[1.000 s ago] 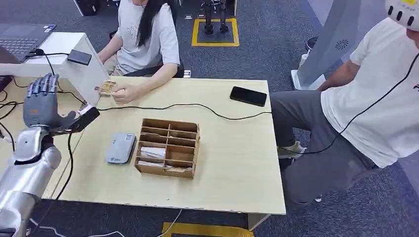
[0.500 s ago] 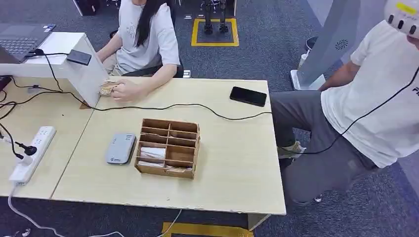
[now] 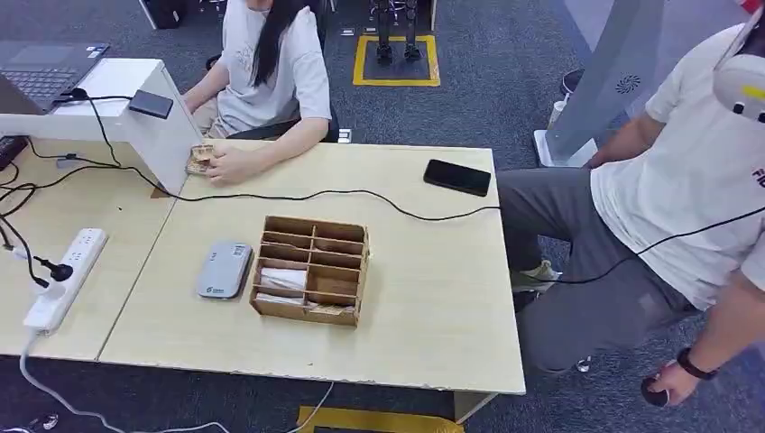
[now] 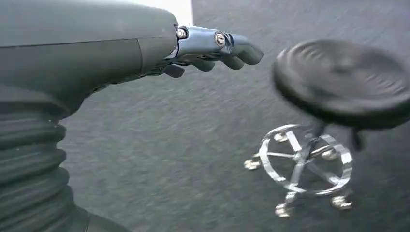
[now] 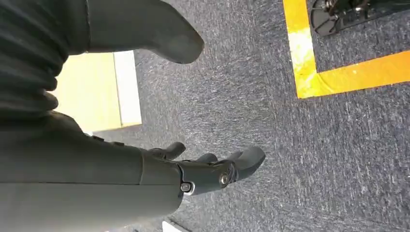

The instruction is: Pass the card to the sensor for recognition and then transmit it.

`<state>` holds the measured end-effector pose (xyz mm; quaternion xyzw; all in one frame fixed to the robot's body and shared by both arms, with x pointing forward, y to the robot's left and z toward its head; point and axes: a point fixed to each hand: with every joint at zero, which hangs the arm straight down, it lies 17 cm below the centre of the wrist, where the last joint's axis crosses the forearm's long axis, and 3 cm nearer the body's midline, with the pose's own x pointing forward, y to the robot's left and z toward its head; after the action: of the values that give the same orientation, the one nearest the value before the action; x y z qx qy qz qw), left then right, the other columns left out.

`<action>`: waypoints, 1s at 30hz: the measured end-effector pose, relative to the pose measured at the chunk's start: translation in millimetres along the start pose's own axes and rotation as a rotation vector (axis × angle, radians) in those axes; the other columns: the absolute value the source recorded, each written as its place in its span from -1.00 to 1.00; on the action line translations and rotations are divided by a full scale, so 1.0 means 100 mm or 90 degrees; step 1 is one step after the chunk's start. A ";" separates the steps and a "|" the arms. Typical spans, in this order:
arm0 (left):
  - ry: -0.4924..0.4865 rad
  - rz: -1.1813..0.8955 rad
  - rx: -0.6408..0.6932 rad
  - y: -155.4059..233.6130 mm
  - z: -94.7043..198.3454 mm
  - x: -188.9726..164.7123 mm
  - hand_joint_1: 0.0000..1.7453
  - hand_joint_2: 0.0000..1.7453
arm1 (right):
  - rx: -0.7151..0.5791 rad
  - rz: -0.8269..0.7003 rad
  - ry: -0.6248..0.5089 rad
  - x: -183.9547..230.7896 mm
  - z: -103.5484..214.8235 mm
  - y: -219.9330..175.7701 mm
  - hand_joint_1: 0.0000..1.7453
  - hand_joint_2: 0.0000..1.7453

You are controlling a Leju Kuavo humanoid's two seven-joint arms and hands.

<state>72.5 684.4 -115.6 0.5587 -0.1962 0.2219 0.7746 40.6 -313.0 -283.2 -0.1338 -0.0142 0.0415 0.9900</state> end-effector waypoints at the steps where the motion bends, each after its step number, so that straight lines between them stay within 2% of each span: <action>1: 0.025 -0.018 -0.022 -0.17 0.14 -0.14 -1.00 1.00 | -0.001 -0.001 0.002 0.00 0.00 0.00 -1.00 1.00; 5: 0.093 -0.079 -0.127 -0.84 0.82 -0.64 -1.00 1.00 | -0.002 -0.003 0.000 -0.01 0.00 0.01 -1.00 1.00; 8: 0.119 -0.084 -0.188 -1.17 1.20 -0.81 -1.00 1.00 | -0.001 -0.018 -0.002 -0.02 0.00 0.02 -1.00 1.00; 9: 0.122 -0.082 -0.197 -1.21 1.24 -0.82 -1.00 -1.00 | -0.001 -0.022 -0.005 -0.01 0.00 0.02 -1.00 1.00; 19: 0.130 -0.088 -0.322 -1.63 1.73 -0.95 -1.00 -1.00 | 0.018 -0.050 -0.029 0.03 0.01 0.03 -1.00 1.00; 20: 0.129 -0.088 -0.332 -1.66 1.76 -0.96 -1.00 1.00 | 0.019 -0.052 -0.031 0.03 0.01 0.04 -1.00 1.00; 24: 0.128 -0.091 -0.373 -1.76 1.89 -0.99 -1.00 1.00 | 0.025 -0.059 -0.043 0.05 0.01 0.04 -1.00 1.00; 25: 0.128 -0.094 -0.384 -1.79 1.93 -1.00 -1.00 -1.00 | 0.028 -0.060 -0.046 0.06 0.01 0.04 -1.00 1.00; 30: 0.130 -0.102 -0.435 -1.90 2.10 -1.06 -1.00 -1.00 | 0.038 -0.066 -0.059 0.08 0.02 0.06 -1.00 1.00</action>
<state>80.1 418.6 -259.2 0.2563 -0.1364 0.1365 0.9471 47.7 -306.3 -282.6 -0.1010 -0.0653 -0.0034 0.9927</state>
